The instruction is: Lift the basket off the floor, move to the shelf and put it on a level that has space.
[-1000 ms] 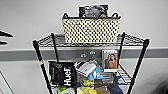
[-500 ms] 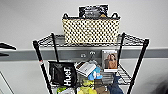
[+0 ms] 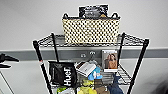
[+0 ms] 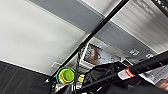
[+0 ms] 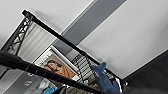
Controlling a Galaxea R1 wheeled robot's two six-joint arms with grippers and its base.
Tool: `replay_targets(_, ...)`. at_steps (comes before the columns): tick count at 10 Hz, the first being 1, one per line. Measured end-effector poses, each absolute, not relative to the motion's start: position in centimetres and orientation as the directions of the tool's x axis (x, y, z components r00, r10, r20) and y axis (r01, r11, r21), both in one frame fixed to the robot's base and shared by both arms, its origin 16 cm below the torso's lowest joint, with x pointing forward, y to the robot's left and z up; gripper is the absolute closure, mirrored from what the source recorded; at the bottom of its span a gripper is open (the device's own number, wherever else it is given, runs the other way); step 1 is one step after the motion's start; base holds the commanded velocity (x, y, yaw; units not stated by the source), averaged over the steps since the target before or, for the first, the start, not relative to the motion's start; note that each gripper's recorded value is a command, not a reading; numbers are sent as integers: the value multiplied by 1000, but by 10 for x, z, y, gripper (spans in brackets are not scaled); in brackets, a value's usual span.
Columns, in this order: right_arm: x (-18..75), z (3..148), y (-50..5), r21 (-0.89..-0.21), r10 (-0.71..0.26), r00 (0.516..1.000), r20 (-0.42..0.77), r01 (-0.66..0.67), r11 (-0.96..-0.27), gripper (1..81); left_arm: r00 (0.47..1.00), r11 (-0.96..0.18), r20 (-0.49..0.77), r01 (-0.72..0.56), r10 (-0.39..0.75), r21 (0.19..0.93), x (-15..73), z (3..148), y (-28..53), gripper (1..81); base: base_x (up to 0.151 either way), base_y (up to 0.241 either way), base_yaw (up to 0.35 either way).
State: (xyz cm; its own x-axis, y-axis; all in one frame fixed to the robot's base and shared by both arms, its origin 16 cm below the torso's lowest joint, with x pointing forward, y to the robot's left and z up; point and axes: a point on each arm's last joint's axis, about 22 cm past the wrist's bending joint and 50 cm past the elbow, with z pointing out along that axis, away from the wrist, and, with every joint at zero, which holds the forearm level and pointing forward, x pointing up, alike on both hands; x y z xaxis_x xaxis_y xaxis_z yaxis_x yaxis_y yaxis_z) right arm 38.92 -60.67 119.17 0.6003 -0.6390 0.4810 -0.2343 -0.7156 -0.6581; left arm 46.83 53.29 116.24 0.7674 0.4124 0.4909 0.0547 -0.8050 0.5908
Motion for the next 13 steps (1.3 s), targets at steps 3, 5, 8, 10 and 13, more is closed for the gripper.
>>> replay_targets(3,398,1136,-599,-626,-623,657,425,-283,-726,10,794,-820,460,81,397,566,464,1114,536,10,0,0,0)
replay_targets(5,402,1093,-586,-604,-601,701,384,-302,-737,10,808,-825,438,100,394,557,462,1085,535,10,0,0,0)
replay_targets(8,403,1024,-566,-574,-570,757,319,-325,-752,10,839,-832,394,118,376,541,457,1033,523,10,0,0,0)
replay_targets(10,402,978,-550,-560,-548,787,282,-329,-760,10,855,-838,372,125,363,531,451,997,517,10,0,0,0)
replay_targets(13,399,931,-529,-554,-523,816,248,-324,-767,10,867,-843,362,112,342,527,448,966,503,10,0,0,0)
